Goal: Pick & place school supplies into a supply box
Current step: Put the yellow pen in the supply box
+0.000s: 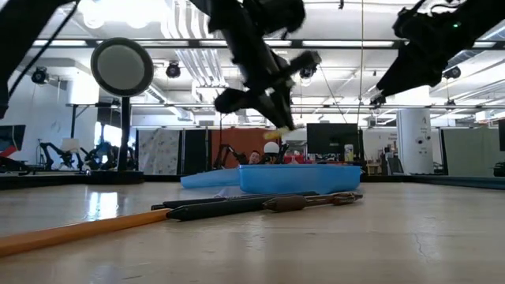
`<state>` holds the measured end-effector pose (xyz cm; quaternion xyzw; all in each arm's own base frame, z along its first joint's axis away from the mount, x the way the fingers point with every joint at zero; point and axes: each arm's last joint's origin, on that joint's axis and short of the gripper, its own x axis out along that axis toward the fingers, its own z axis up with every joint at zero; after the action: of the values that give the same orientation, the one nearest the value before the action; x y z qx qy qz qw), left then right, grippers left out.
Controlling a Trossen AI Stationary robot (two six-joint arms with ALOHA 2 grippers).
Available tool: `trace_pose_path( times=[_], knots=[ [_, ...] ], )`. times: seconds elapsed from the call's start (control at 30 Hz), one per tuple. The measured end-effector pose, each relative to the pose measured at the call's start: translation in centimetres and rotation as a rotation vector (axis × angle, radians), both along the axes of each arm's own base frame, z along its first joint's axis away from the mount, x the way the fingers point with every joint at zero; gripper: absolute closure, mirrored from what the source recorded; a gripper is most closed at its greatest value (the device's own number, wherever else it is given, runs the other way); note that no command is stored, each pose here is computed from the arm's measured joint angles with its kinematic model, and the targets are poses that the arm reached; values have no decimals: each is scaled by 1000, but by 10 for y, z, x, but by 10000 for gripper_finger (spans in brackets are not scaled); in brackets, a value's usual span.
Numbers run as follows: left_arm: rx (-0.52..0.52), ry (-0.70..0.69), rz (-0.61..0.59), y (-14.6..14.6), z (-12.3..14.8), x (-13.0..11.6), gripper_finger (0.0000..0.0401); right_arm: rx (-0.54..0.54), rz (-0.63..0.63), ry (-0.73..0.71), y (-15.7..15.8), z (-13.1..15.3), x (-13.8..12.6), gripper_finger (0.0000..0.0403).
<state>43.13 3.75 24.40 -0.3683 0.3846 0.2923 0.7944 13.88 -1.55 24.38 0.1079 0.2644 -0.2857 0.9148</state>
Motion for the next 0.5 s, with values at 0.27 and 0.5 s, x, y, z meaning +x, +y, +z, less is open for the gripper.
trace_pose_path(
  times=[0.27, 0.5],
  knots=[
    [12, 31, -93, 23, -18, 36, 391, -1, -1, -62, 0, -1, -14, 177],
    [-44, 95, -145, 30, -44, 44, 391, 3, -3, -45, 0, -5, -13, 177]
  ],
)
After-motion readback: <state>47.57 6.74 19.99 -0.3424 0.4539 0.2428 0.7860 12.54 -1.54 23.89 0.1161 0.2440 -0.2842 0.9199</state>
